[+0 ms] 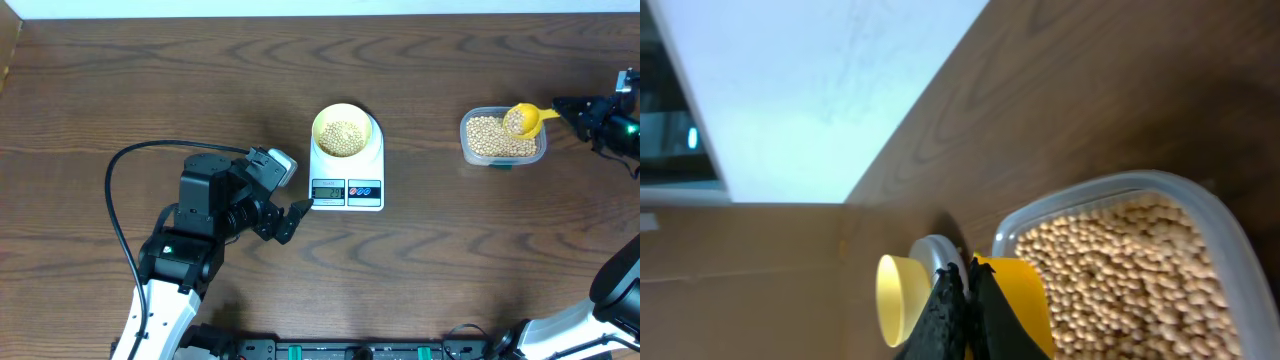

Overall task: Scoop item into bowl and weigh 50g on scale
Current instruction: 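Lift the filled scoop and carry it left toward the bowl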

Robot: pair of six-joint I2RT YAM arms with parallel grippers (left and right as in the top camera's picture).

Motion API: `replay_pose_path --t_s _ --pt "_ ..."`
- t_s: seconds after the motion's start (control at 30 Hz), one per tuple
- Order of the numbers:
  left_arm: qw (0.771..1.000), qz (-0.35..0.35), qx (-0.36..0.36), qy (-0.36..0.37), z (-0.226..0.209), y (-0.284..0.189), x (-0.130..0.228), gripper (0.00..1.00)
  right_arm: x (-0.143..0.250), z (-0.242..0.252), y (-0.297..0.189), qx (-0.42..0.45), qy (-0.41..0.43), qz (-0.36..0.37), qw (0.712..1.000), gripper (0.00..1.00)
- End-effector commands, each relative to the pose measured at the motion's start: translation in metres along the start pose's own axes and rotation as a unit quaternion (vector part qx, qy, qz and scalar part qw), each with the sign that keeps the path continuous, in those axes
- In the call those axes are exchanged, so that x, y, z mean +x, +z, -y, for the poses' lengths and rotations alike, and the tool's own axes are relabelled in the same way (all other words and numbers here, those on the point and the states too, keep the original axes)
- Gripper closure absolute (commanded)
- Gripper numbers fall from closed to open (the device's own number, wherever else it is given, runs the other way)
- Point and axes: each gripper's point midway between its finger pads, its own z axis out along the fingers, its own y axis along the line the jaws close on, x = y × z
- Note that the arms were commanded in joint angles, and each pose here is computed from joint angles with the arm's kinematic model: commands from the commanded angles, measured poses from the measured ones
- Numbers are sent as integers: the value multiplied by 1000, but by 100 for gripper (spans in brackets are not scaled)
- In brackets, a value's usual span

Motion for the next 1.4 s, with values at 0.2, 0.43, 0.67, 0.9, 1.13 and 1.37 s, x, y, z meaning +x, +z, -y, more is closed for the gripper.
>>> replay_pose_path --t_s 0.2,0.43,0.67,0.9,1.13,1.37 --pt "1000 -4 -4 -10 -2 1 4 2 7 -26 15 -60 36 -28 997 99" --pt "1000 -4 -4 -10 -2 1 4 2 25 -56 48 -81 19 -66 994 99" --pt "1000 -4 -4 -10 -2 1 4 2 38 -85 76 -100 24 -89 991 99" --pt "1000 -4 -4 -10 -2 1 4 2 49 -96 93 -95 40 -100 990 99" --pt "1000 -4 -4 -10 -2 1 4 2 67 -107 110 -91 34 -119 988 99" --pt "1000 -4 -4 -10 -2 1 4 2 90 -118 130 -82 21 -138 987 99"
